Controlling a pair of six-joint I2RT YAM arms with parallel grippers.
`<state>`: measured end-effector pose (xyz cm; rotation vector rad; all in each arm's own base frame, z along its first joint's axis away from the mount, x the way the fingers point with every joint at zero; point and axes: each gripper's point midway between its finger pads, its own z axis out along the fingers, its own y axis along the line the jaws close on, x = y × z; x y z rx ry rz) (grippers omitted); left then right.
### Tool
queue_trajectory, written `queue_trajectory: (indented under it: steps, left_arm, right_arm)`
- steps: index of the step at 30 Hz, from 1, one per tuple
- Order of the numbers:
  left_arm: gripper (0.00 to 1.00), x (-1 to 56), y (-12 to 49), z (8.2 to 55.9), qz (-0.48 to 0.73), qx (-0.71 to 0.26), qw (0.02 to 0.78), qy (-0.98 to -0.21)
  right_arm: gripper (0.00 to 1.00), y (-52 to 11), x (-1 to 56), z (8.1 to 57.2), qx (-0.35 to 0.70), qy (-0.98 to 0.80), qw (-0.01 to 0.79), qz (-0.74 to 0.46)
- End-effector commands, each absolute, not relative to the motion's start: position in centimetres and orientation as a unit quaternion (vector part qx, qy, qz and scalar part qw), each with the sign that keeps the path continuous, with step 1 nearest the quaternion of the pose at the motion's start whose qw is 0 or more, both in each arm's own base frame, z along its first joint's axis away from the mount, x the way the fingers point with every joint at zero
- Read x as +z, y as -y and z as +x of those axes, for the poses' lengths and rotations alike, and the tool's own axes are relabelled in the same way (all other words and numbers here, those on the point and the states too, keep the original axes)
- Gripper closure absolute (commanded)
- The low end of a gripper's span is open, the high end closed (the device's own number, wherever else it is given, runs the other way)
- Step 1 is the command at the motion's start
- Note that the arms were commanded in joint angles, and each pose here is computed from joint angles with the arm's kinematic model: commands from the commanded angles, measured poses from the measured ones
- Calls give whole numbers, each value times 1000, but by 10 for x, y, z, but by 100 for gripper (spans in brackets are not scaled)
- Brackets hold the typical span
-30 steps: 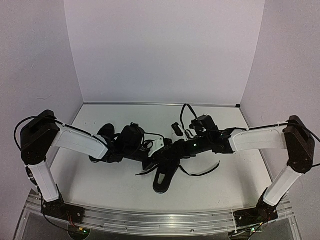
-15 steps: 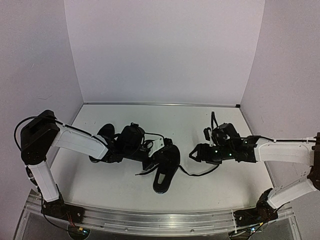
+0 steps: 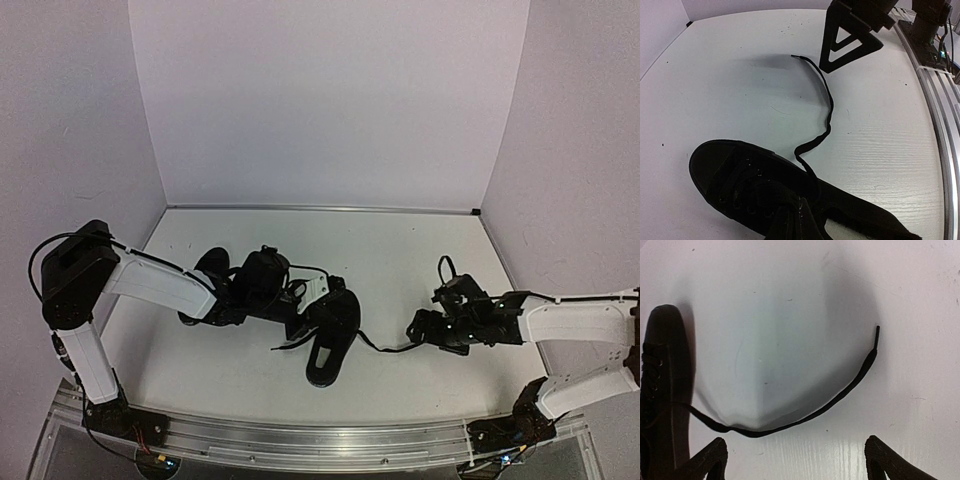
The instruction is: Tie the shoes
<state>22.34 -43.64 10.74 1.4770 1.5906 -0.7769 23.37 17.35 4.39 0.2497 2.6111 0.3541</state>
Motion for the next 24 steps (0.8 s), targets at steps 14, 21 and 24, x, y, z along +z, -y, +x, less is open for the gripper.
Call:
queue_trajectory:
  steps: [14, 21, 24]
  left_arm:
    - [100, 127, 448, 221, 596, -324, 446, -584]
    - [100, 128, 444, 210, 612, -331, 459, -552]
    - [100, 130, 441, 206, 618, -333, 465, -540]
  right_arm:
    - [81, -190, 15, 285, 32, -966, 243, 80]
    - [100, -244, 104, 339, 110, -938, 328, -7]
    - [100, -275, 149, 359, 155, -919, 359, -43]
